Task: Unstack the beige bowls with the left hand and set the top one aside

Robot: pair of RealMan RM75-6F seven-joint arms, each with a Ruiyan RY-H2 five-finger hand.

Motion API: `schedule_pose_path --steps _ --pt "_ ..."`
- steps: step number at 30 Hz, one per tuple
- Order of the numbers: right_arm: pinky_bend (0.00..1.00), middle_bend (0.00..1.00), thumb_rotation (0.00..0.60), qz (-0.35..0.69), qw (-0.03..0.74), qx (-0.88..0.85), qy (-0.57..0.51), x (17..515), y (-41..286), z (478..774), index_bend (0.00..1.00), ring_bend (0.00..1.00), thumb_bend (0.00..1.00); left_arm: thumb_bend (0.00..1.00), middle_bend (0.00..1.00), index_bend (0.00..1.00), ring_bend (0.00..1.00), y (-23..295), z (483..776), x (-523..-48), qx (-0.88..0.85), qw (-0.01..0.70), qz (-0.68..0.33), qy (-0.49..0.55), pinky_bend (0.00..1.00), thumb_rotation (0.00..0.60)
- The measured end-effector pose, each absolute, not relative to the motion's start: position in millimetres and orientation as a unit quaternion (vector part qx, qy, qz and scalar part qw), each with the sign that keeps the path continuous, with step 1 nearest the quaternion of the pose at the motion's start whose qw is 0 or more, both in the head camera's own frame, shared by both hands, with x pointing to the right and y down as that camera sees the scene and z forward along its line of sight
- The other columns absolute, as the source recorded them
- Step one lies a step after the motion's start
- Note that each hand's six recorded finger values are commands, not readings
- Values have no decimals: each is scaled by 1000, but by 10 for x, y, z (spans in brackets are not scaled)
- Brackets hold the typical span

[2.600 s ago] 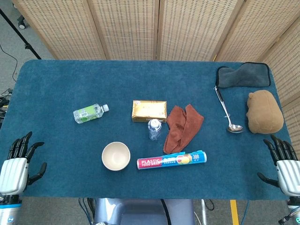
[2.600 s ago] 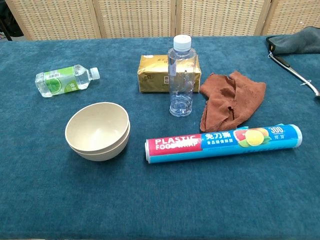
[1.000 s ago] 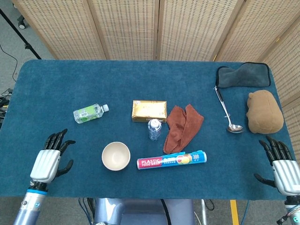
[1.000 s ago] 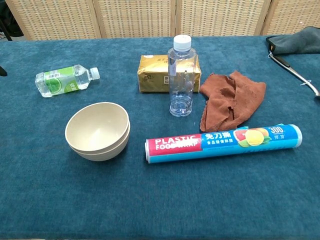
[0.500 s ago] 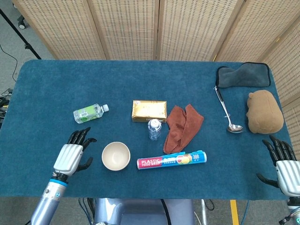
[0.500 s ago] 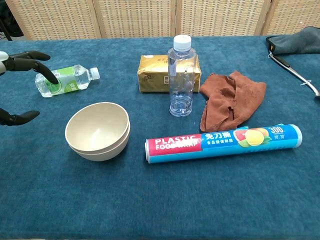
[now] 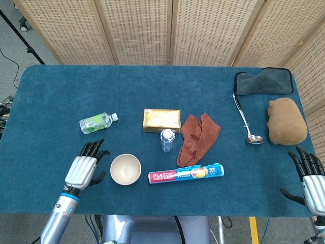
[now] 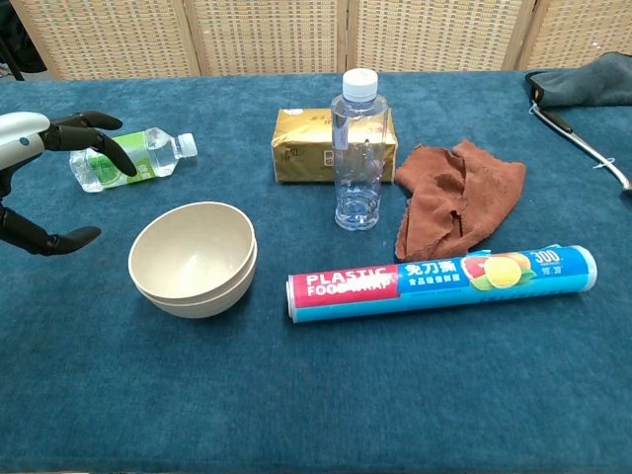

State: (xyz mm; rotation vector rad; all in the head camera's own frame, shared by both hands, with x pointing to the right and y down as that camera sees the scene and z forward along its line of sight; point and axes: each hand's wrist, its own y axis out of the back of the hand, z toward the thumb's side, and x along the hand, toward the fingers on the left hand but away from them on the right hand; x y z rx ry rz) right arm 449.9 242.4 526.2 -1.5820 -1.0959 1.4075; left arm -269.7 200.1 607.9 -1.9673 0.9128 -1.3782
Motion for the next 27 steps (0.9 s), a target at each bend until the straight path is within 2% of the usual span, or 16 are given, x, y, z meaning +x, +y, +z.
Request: schedule_pose_path --steps 14,27 --pt "51 0 600 550 368 -617 -426 4500 2426 5266 82 0 105 353 0 335 16 1757 6211 -2818 -712 292 -529 358 0 600" --pt "51 0 600 549 368 -616 -429 4509 2424 5249 82 0 105 353 0 358 16 1610 6278 -2509 -726 287 -514 355 0 600"
